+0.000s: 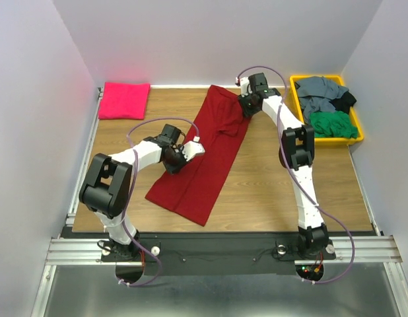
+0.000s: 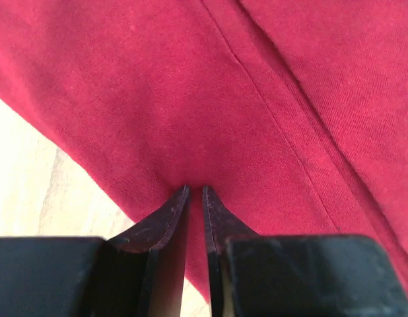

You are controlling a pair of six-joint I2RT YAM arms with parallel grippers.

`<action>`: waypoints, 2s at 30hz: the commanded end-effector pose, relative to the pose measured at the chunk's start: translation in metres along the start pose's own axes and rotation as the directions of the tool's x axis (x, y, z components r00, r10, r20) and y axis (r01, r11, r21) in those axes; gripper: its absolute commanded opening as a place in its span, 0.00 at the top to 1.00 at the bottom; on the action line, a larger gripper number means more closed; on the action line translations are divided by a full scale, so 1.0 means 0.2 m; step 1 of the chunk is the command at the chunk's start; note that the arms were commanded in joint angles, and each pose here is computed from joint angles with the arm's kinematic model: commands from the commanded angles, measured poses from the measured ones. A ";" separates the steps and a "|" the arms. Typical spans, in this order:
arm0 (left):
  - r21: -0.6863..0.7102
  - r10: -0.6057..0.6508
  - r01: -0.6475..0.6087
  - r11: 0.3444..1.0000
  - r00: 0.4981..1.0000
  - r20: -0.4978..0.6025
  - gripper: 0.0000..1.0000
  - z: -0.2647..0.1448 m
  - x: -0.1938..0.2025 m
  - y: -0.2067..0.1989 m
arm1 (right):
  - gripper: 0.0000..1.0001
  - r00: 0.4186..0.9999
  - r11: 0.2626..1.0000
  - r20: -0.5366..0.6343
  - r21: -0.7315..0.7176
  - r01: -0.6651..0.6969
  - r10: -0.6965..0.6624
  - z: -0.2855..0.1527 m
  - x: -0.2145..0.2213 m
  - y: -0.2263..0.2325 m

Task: Fold and stack the t-shirts
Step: Fold the tshirt

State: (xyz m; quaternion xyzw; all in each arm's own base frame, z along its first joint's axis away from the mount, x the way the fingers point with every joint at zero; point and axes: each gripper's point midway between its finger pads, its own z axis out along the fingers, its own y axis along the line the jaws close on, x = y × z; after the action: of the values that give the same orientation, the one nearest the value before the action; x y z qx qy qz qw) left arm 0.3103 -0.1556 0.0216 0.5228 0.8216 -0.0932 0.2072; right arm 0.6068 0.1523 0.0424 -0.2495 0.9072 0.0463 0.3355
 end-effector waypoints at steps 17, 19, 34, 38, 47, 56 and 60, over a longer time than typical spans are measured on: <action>0.378 0.191 -0.184 0.907 0.981 0.021 0.78 -0.01 -0.19 -0.87 | 0.44 0.998 0.987 0.064 -0.162 -0.008 0.019 -0.64 -0.06 0.23; 0.430 0.165 -0.173 0.886 0.985 0.057 0.76 -0.05 -0.26 -0.93 | 0.44 0.998 0.973 0.047 -0.229 -0.030 0.041 -0.64 -0.03 0.30; 0.279 -0.086 -0.040 0.959 0.901 0.425 0.58 -0.52 -0.55 -0.60 | 0.71 0.970 0.901 -0.169 -0.370 -0.226 0.174 -0.26 0.19 0.61; 0.213 -0.165 0.067 0.975 0.859 0.484 0.56 -0.58 -0.58 -0.43 | 0.74 0.955 0.928 -0.223 -0.271 -0.254 0.196 -0.07 0.29 0.56; 0.127 -0.297 0.268 0.955 0.848 0.440 0.56 -0.53 -0.47 -0.14 | 0.72 0.975 0.962 -0.069 -0.167 -0.218 0.209 0.19 0.10 0.41; 0.055 -0.362 0.377 0.924 0.823 0.438 0.56 -0.41 -0.54 0.19 | 0.55 0.979 0.972 0.043 -0.140 -0.189 0.197 0.17 -0.07 0.36; 0.070 -0.393 0.407 0.911 0.805 0.445 0.57 -0.31 -0.65 0.33 | 0.42 0.977 0.957 0.089 -0.235 -0.171 0.196 -0.03 -0.20 0.43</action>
State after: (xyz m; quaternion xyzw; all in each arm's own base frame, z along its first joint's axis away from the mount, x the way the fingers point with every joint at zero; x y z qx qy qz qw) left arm 0.3543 -0.1949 0.1126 0.3119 0.8622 -0.2347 0.3229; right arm 0.5961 0.2474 0.0440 -0.1938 0.8972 0.1914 0.3478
